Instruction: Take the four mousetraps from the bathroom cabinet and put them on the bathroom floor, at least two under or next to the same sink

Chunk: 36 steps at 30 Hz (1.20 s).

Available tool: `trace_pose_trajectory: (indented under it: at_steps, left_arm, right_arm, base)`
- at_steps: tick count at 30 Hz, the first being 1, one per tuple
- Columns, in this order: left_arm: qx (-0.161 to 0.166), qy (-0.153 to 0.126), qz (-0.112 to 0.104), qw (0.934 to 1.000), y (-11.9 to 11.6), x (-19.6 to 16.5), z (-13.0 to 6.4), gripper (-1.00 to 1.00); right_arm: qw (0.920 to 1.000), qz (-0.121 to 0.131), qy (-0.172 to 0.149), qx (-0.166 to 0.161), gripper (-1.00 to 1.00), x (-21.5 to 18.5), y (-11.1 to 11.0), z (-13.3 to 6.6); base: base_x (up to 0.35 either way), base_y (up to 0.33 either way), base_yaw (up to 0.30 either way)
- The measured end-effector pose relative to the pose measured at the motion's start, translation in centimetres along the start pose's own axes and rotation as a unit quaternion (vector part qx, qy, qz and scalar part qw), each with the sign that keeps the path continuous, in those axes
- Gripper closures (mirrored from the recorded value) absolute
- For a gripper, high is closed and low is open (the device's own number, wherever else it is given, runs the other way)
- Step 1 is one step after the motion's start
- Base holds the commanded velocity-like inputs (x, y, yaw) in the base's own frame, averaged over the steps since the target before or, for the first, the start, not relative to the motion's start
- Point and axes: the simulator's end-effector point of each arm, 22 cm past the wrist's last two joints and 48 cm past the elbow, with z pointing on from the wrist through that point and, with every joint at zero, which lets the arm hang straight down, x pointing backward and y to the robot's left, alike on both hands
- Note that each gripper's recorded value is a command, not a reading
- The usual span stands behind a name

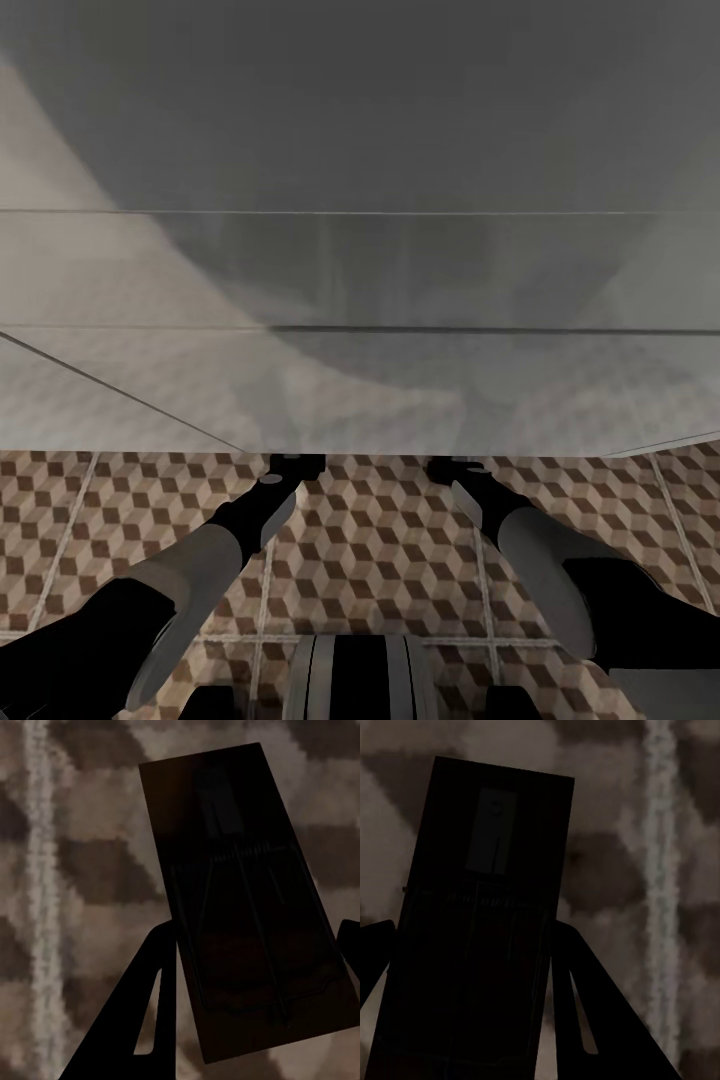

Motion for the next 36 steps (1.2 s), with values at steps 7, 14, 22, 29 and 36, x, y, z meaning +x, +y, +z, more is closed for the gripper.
trace_pose_trajectory:
  at_steps: [7, 14, 22, 29, 36]
  left_arm:
    - [0.000, 0.000, 0.000, 1.0000, -0.01, -0.04, 0.00, 1.00]
    - [0.000, 0.000, 0.000, 1.0000, -0.01, -0.04, 0.00, 1.00]
    - [0.000, 0.000, 0.000, 1.0000, -0.01, -0.04, 0.00, 1.00]
    - [0.000, 0.000, 0.000, 1.0000, -0.01, -0.04, 0.00, 1.00]
    - [0.000, 0.000, 0.000, 1.0000, -0.01, -0.04, 0.00, 1.00]
  right_arm:
    - [1.0000, 0.002, 0.000, 0.000, -1.00, -0.01, 0.00, 0.00]
    - [1.0000, 0.002, 0.000, 0.000, -1.00, 0.00, 0.00, 0.00]
    - [1.0000, 0.002, 0.000, 0.000, -1.00, 0.00, 0.00, 0.00]
    - [1.0000, 0.002, 0.000, 0.000, -1.00, 0.00, 0.00, 0.00]
    - [1.0000, 0.002, 0.000, 0.000, -1.00, 0.00, 0.00, 0.00]
  base:
    - [0.000, 0.000, 0.000]
    - [0.000, 0.000, 0.000]
    - [0.000, 0.000, 0.000]
    - [0.000, 0.000, 0.000]
    - [0.000, 0.000, 0.000]
